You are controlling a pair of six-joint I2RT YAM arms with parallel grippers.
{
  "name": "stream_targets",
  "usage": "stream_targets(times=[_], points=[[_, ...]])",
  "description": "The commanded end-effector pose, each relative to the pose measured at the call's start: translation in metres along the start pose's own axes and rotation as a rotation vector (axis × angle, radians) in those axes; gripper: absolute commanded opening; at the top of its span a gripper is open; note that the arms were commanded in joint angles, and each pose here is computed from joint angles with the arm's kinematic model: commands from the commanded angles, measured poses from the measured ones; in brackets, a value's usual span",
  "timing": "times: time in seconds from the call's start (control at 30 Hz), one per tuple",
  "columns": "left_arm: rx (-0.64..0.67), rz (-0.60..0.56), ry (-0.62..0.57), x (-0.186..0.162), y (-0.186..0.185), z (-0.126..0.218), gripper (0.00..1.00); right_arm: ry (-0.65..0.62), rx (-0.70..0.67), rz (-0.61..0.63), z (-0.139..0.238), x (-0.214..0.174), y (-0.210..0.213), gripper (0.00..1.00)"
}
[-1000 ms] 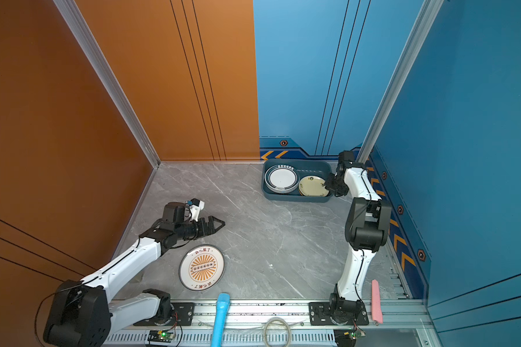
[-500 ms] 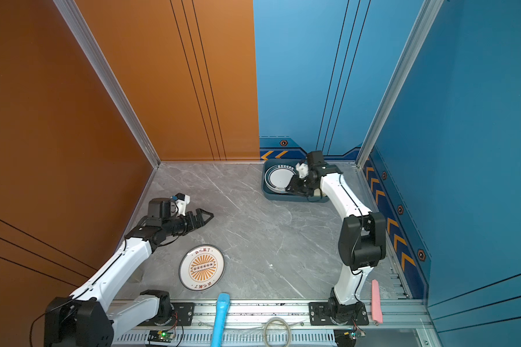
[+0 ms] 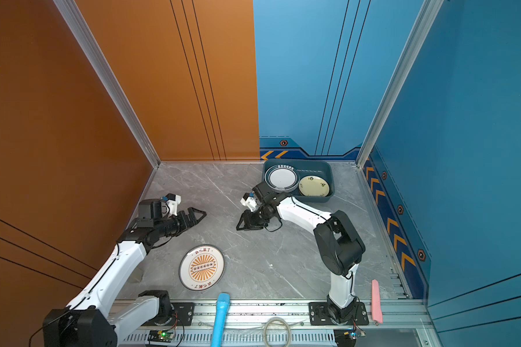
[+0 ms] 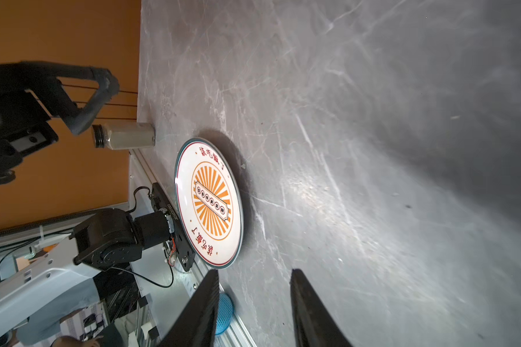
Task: Place the plates into the plastic bin on the countertop
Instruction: 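Move the right gripper from the bin to the sunburst plate's rim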
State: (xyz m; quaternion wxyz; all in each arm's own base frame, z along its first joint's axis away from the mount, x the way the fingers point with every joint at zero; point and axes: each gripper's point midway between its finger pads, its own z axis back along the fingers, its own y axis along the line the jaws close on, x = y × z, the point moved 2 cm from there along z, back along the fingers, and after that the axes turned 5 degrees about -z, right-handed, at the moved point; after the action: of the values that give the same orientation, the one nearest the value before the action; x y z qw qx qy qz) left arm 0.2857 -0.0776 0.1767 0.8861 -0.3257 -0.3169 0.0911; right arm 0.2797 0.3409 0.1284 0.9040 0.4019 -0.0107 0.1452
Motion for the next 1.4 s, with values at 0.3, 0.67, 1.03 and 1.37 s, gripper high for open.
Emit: stream_targets(times=[0.3, 0.67, 1.03, 1.37], points=[[-0.014, 0.0, 0.003, 0.0, -0.001, 0.002, 0.98, 0.082, 0.087, -0.019, -0.073, -0.031, 0.015, 0.42], [-0.019, 0.002, 0.002, 0.0, -0.001, 0.002, 0.98, 0.127, 0.106, -0.037, -0.104, -0.046, 0.017, 0.41], [-0.027, 0.007, 0.002, 0.001, -0.001, 0.001, 0.98, 0.185, 0.093, -0.055, -0.129, -0.063, 0.007, 0.39], [-0.029, 0.009, -0.002, 0.002, -0.001, 0.002, 0.98, 0.204, 0.091, -0.07, -0.145, -0.071, 0.0, 0.26]])
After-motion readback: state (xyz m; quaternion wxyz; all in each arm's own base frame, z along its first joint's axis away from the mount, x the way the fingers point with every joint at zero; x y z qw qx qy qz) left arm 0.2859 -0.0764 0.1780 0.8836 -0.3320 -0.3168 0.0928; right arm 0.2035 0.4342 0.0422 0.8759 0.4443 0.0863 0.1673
